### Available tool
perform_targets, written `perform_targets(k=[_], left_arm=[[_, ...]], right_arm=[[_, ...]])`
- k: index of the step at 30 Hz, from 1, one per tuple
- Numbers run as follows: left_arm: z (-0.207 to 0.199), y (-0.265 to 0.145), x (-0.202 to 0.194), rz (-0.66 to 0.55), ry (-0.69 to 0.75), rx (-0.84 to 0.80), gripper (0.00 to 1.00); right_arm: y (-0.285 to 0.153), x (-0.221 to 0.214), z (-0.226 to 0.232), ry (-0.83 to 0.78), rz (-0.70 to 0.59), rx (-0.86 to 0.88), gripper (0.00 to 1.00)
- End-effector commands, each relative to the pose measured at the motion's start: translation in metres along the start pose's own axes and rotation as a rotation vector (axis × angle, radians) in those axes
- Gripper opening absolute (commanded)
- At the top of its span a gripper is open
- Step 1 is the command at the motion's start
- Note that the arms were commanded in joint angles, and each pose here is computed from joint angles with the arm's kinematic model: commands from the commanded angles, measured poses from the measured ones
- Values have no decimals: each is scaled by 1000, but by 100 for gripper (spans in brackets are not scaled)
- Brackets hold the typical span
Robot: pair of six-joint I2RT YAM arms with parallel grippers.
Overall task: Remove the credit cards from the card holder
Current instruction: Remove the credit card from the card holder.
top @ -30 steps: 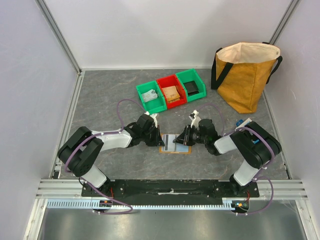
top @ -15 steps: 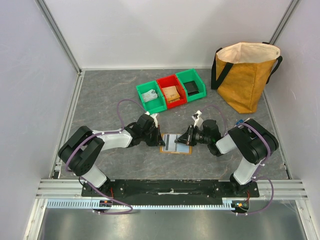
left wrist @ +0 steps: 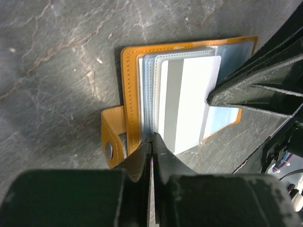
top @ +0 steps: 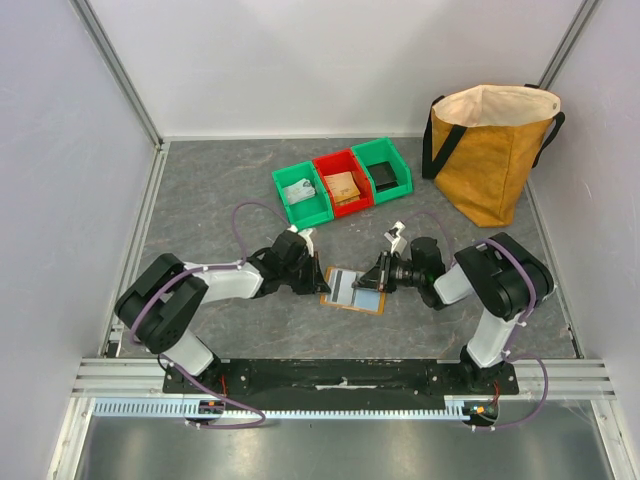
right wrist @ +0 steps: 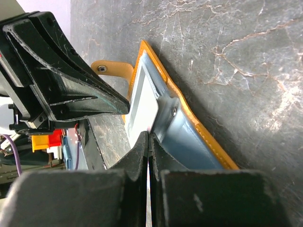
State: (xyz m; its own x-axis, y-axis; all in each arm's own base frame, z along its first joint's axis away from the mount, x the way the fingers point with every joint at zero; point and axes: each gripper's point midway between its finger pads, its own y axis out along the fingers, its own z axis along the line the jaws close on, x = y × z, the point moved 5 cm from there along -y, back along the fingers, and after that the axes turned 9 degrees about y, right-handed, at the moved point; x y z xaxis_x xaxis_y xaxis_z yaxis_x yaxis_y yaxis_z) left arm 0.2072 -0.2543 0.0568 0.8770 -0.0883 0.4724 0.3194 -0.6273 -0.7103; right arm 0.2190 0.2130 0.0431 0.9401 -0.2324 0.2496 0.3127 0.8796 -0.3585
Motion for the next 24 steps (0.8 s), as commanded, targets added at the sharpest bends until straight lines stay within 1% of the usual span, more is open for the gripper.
perform_targets(k=[1,4,5,7,9,13,16,20,21,24], left_arm=[[-2,-10,-14,21,-33,-25,15],[-18,-19,-2,-35,-19,-92,32],[-23,-23,4,-54,-6,-108,36],[-31,-28,16,-86,22,-129,39],[-36,-29,27,-104,44,-128,38],[-31,-19,31,-89,49,-91,30],[-20,-9,27,-80,33,-38,17],[-7,2,17,-43,8,5,6],[-4,5,12,-26,4,13,2],[5,7,1,-6,-15,42,2]], right_arm=[[6,7,6,-36,34,61,0],[9,9,8,-37,50,76,0],[10,10,8,-39,55,78,0],[12,12,8,-41,70,82,0],[13,12,7,-44,80,78,0],[15,12,5,-45,100,68,0],[14,12,4,-47,102,53,0],[13,12,0,-50,94,25,1],[13,12,1,-50,94,25,1],[12,12,-1,-46,86,8,0]])
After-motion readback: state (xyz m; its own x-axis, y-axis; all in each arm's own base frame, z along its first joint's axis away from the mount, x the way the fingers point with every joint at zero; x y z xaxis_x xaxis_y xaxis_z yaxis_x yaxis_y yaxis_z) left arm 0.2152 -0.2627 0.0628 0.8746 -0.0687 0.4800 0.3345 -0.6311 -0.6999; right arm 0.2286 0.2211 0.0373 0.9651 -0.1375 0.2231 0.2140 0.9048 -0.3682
